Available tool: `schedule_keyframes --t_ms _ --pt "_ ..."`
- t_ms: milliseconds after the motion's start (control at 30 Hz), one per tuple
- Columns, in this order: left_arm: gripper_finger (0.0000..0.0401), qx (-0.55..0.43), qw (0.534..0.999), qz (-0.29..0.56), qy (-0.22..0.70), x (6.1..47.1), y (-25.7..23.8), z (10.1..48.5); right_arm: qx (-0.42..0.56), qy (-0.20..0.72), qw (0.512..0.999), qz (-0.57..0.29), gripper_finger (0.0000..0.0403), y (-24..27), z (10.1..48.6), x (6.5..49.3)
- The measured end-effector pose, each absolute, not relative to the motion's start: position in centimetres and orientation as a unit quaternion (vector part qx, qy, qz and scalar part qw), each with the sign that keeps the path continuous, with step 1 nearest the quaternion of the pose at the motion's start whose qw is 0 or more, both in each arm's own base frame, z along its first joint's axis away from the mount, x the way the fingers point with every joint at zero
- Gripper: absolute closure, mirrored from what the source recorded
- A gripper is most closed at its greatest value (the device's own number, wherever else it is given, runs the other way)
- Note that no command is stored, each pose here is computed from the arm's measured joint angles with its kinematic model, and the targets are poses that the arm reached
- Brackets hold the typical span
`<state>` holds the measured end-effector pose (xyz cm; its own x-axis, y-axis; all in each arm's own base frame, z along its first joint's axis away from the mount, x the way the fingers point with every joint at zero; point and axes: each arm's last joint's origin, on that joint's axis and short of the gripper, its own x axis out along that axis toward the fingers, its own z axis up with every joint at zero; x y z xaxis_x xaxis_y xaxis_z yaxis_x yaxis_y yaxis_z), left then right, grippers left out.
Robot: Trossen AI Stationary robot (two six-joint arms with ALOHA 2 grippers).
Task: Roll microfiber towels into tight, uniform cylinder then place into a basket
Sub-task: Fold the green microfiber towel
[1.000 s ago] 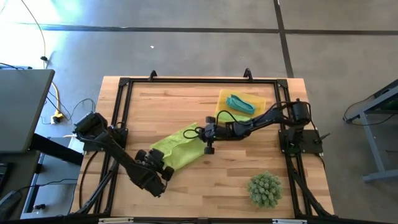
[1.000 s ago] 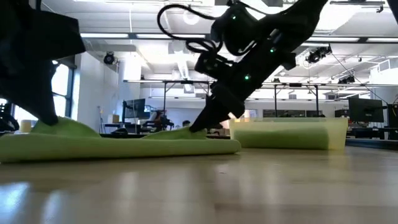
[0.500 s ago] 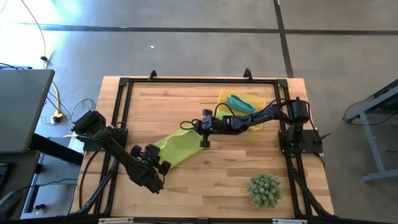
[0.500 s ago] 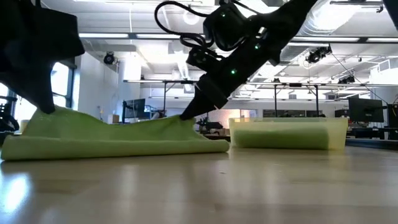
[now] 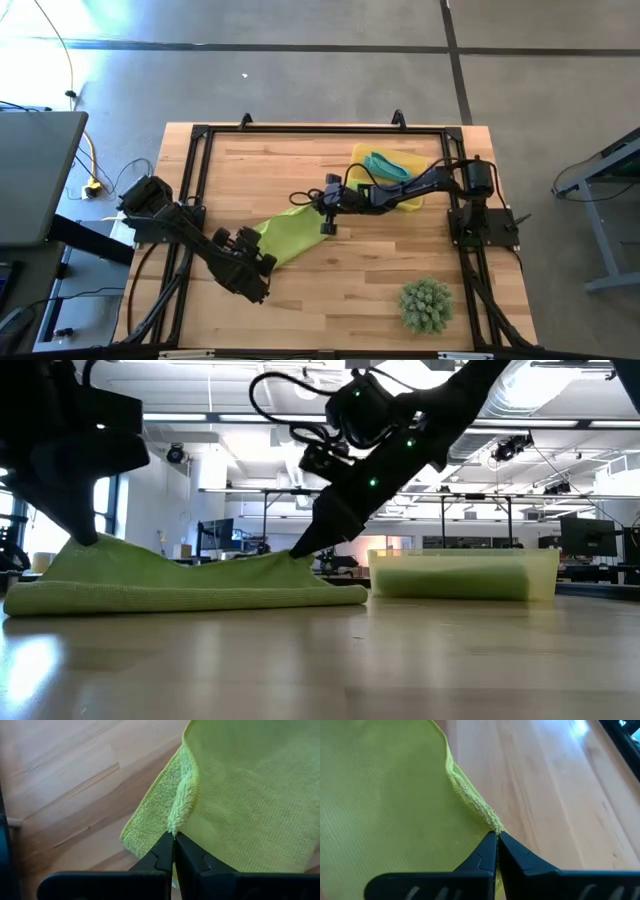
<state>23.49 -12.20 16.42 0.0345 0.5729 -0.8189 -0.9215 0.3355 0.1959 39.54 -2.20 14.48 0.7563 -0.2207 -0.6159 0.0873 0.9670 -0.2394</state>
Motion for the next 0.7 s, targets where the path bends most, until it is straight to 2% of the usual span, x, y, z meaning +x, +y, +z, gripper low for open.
schedule_keyframes --t_ms 400,500,700 --pt "0.0401 -0.189 0.682 0.540 0.455 23.9 -11.2 16.3 -0.098 0.339 0.930 -0.098 0.0387 -3.2 13.6 39.8" --pt "0.0401 -0.190 0.680 0.543 0.454 24.0 -11.0 16.3 -0.099 0.347 0.927 -0.100 0.0359 -3.5 13.5 39.6" --pt "0.0401 -0.190 0.672 0.538 0.471 24.0 -10.9 16.2 -0.117 0.350 0.925 -0.093 0.0262 -3.5 13.7 39.8"
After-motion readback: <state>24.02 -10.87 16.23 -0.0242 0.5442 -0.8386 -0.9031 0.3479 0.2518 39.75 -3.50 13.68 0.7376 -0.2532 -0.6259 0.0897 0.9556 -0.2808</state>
